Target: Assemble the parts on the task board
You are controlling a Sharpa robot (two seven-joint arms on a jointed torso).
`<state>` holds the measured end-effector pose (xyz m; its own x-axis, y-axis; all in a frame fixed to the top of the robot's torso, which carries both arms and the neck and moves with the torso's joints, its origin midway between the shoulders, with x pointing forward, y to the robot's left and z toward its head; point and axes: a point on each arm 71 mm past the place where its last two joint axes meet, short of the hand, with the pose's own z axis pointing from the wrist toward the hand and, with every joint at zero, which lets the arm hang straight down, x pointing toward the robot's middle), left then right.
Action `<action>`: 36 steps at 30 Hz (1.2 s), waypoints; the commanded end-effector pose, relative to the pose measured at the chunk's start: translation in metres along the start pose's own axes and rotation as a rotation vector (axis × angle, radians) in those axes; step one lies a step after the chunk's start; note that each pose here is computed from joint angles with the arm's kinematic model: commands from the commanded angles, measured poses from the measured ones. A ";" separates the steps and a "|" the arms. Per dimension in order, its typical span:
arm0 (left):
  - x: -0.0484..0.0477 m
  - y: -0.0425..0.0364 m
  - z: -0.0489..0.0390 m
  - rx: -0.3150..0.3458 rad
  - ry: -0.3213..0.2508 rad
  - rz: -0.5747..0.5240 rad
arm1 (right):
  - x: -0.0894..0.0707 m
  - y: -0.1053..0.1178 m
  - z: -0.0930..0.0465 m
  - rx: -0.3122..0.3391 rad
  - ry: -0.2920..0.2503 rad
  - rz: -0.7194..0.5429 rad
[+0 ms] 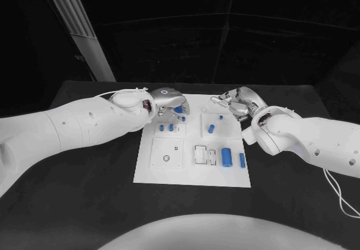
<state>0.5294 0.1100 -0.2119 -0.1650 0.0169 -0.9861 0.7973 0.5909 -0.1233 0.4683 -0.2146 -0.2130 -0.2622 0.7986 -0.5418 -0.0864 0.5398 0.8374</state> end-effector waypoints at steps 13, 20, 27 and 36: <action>0.0038 0.0045 0.0053 -0.025 0.028 0.013 | 0.000 0.002 0.000 -0.001 0.000 -0.002; 0.0054 0.0050 0.0085 -0.034 0.029 0.014 | 0.001 0.001 0.000 0.004 0.004 -0.002; 0.0093 0.0037 0.0114 -0.034 0.048 0.007 | 0.001 0.002 0.000 0.006 0.007 -0.001; 0.0144 0.0049 0.0124 -0.037 0.076 0.028 | 0.002 0.001 0.000 0.010 0.011 -0.001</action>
<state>0.5379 0.1035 -0.2272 -0.1854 0.0685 -0.9803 0.7789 0.6185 -0.1041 0.4675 -0.2137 -0.2137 -0.2672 0.7978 -0.5405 -0.0726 0.5427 0.8368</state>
